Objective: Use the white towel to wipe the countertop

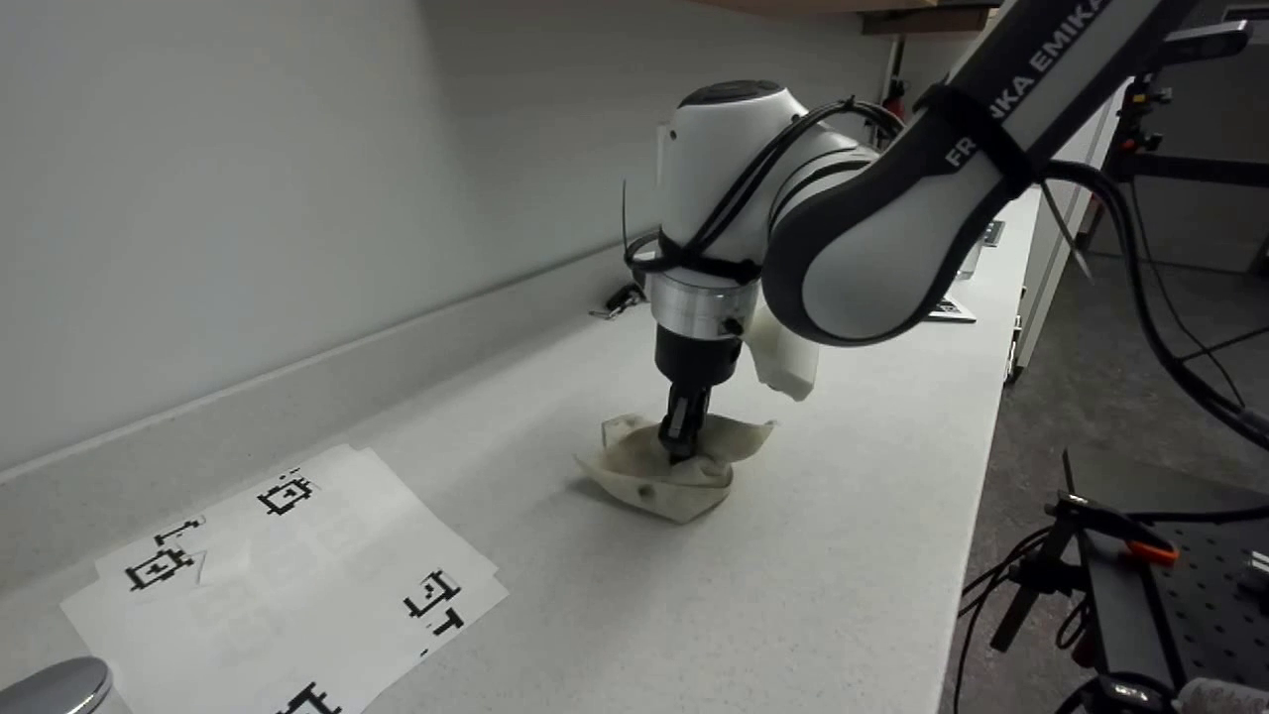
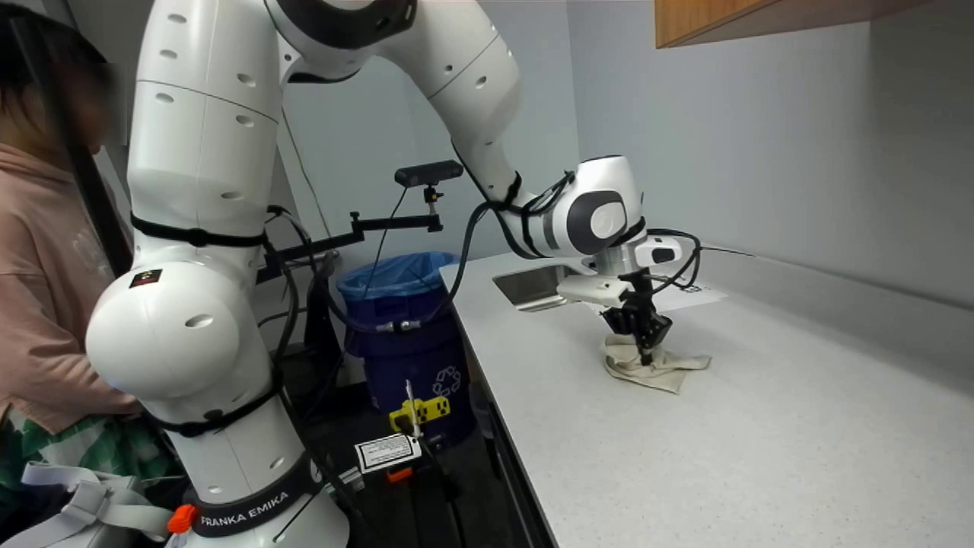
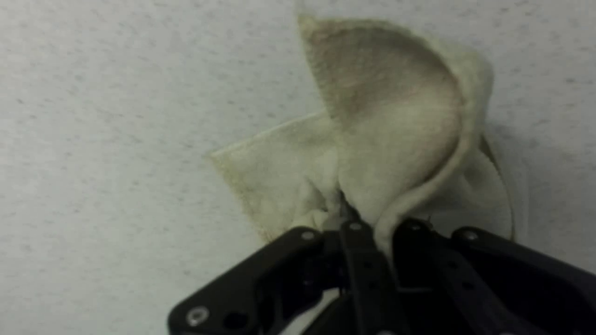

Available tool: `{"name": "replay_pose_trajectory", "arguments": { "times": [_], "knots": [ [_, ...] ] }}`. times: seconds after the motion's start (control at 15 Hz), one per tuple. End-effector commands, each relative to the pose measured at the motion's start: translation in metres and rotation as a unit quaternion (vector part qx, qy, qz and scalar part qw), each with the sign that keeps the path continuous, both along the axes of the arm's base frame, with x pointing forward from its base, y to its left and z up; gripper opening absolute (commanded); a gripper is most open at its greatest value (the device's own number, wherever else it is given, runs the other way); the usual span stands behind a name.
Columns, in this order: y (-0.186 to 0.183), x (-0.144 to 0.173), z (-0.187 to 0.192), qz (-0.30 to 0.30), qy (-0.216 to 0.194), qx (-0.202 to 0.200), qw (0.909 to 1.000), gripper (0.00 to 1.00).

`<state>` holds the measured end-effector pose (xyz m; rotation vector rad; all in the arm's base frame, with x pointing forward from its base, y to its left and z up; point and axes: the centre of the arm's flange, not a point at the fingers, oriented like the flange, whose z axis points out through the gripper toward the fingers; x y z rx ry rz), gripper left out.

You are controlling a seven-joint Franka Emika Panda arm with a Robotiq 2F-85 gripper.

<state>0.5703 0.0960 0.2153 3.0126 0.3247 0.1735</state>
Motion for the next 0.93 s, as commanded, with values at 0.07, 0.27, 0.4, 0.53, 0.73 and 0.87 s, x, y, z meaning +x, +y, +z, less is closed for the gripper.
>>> {"name": "replay_pose_trajectory", "arguments": {
  "times": [0.07, 0.27, 0.4, 0.53, 0.73, 0.87],
  "knots": [
    [-0.106, 0.005, -0.005, -0.092, 0.005, -0.016, 0.9956, 0.02],
    [-0.175, -0.004, -0.006, -0.159, 0.007, -0.025, 0.987, 0.02],
    [-0.209, -0.008, -0.003, -0.198, 0.006, -0.023, 0.9798, 0.02],
    [-0.227, -0.009, -0.001, -0.22, 0.005, -0.025, 0.9751, 0.02],
    [-0.213, -0.001, 0.001, -0.212, 0.003, -0.027, 0.9768, 0.02],
    [-0.18, 0.005, 0.001, -0.182, 0.003, -0.027, 0.9829, 0.02]
  ]
}}
